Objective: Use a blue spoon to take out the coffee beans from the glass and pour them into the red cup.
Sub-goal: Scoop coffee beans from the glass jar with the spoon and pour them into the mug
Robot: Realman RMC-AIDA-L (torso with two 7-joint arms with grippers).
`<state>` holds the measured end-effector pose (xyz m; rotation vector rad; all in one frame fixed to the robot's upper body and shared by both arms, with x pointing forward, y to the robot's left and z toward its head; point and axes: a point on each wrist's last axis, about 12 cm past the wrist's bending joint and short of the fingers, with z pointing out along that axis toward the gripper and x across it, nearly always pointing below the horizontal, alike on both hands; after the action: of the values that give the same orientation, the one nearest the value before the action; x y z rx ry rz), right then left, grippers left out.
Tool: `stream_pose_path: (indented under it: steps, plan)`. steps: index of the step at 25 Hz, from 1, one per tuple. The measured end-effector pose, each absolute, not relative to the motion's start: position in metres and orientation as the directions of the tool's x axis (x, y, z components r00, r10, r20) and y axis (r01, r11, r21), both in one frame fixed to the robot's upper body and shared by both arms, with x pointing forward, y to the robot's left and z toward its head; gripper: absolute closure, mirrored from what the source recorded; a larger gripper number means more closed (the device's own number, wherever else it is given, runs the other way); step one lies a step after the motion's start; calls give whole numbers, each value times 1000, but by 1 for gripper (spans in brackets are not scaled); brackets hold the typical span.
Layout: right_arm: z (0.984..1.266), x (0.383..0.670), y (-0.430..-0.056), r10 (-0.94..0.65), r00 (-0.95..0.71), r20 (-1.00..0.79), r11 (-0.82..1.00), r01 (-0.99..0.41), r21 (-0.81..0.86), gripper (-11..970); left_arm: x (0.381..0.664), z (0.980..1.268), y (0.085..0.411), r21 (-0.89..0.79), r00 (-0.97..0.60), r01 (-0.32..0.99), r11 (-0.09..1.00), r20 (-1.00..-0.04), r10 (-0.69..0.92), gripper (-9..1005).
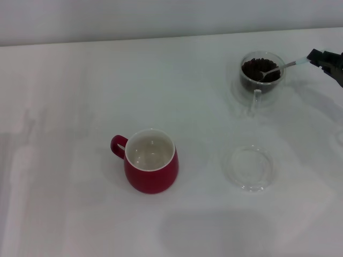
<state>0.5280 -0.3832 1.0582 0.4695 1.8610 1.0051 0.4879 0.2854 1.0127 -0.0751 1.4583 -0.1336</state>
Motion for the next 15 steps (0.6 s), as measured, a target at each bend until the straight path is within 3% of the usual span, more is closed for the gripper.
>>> stream_pose_path:
  steps: [15]
  plan:
    - [1060,530,-388,725,-456,-516,554,-60,831,787,483,1010,289,-130,95,32,991,-987,-133,108]
